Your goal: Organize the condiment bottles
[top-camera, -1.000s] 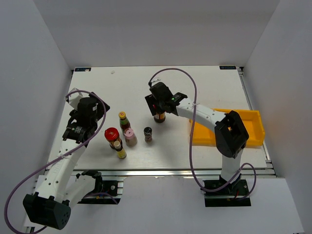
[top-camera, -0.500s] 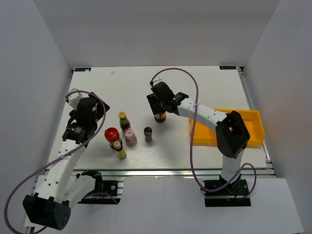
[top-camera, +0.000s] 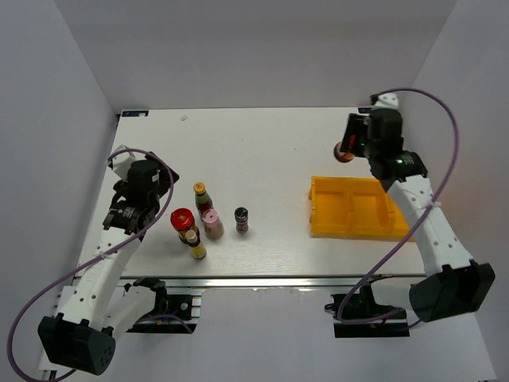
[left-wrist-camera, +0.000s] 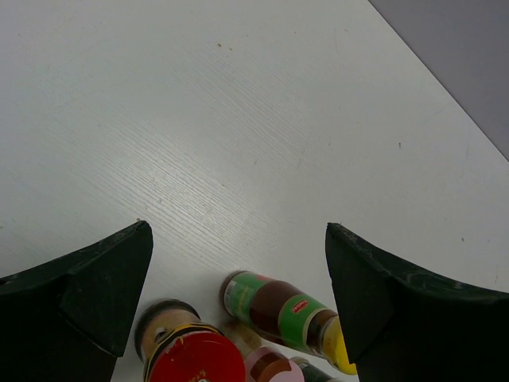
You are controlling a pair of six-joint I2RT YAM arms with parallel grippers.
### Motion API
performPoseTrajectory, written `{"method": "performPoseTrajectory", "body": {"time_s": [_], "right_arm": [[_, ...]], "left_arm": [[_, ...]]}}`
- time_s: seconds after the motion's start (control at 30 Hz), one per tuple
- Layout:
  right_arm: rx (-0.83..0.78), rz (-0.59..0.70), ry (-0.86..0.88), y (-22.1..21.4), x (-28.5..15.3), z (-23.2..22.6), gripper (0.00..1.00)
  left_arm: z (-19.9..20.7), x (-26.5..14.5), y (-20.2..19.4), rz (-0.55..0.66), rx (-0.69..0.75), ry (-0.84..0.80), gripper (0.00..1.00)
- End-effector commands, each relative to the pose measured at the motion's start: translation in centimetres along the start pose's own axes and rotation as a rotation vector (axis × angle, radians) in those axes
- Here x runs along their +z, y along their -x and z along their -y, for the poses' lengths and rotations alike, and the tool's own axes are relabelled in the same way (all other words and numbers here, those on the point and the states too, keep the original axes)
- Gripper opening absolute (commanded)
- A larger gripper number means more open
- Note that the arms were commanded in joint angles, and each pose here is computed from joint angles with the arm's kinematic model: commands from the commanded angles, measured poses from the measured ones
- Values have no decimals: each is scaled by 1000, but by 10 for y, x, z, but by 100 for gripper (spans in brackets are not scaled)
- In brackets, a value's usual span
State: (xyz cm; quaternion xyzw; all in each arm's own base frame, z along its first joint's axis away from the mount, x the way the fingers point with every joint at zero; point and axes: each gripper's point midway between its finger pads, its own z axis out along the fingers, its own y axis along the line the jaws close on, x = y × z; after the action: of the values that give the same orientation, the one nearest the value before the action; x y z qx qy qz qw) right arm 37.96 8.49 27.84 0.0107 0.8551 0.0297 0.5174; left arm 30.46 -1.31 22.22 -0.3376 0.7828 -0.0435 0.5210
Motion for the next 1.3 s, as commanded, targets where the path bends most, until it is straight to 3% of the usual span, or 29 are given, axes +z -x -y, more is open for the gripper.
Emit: {"method": "performPoseTrajectory", "body": {"time_s": [0.0, 0.13, 0.37, 0.73, 1.07, 1.27], "right_arm": [[118, 59, -127, 13, -11, 53, 23], [257, 8, -312, -8, -17, 127, 22], [337, 11, -520, -21, -31, 195, 24], [375, -30, -678, -53, -13, 239, 24], [357, 43, -654, -43, 4, 247, 24], [376, -39, -666, -72, 16, 249, 27]], "left_arm": [[-4, 3, 7, 30, 13, 26, 98], [-4, 4, 7, 28, 20, 40, 98], [-11, 3, 11, 51, 10, 69, 98], [-9, 9, 10, 51, 21, 78, 98], [-5, 10, 10, 47, 27, 63, 98], [-5, 11, 10, 46, 28, 63, 98]]}}
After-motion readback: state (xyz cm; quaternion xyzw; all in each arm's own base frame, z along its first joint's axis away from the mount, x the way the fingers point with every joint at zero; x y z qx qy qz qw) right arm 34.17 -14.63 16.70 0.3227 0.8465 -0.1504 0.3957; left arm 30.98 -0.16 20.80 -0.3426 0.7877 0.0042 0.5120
